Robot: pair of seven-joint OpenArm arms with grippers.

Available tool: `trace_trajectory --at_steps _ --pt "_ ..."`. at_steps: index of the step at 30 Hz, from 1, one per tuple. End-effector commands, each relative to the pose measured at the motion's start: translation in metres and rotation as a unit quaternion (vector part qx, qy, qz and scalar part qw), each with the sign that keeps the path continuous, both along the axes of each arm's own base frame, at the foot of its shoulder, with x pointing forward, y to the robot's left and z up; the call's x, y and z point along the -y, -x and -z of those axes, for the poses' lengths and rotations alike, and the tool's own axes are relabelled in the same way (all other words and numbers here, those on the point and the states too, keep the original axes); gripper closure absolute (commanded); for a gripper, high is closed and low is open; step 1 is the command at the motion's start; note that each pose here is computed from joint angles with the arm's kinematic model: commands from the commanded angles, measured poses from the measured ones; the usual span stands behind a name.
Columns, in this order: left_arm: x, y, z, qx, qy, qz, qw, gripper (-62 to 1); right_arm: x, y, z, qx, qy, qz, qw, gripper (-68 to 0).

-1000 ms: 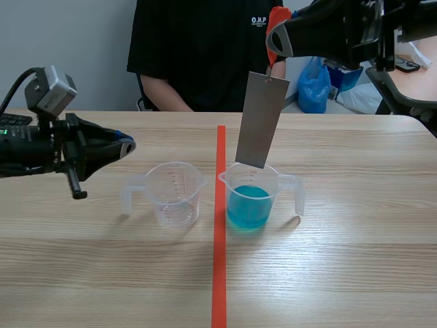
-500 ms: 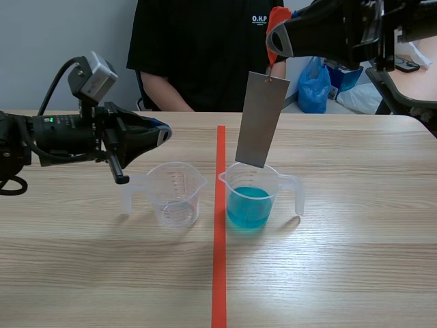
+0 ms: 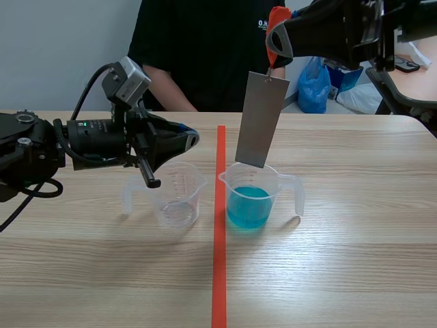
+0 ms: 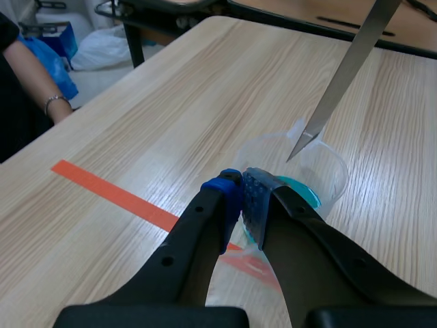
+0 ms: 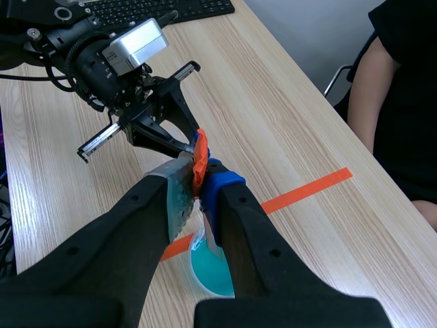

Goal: Do the redox reaction experiment.
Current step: 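Raise the plate and point at it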

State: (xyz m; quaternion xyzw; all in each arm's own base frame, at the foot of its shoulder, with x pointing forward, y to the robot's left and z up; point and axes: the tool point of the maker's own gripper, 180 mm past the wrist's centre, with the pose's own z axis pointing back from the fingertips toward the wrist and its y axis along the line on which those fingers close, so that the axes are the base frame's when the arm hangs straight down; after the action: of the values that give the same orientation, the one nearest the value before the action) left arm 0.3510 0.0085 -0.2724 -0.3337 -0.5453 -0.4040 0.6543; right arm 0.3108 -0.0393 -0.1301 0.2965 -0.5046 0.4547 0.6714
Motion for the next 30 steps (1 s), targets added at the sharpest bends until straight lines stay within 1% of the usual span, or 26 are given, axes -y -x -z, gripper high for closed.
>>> trace_trajectory --at_steps 1,13,17,30 --pt "0.01 -0.002 -0.014 0.011 0.024 0.005 0.9997 -3.2 0.002 -0.001 -0.015 0.018 -0.012 0.001 0.9998 -1.7" --pt "0.035 0.002 -0.02 0.007 0.048 0.017 0.9987 -3.2 0.002 -0.001 -0.015 0.018 -0.012 0.001 0.9998 -1.7" --pt "0.038 0.002 -0.018 0.004 0.044 0.019 0.9988 -3.2 0.002 -0.001 -0.015 0.018 -0.012 0.001 0.9998 -1.7" --pt "0.038 0.002 -0.017 0.004 0.043 0.019 0.9989 -3.2 0.002 -0.001 -0.015 0.018 -0.012 0.001 0.9998 -1.7"
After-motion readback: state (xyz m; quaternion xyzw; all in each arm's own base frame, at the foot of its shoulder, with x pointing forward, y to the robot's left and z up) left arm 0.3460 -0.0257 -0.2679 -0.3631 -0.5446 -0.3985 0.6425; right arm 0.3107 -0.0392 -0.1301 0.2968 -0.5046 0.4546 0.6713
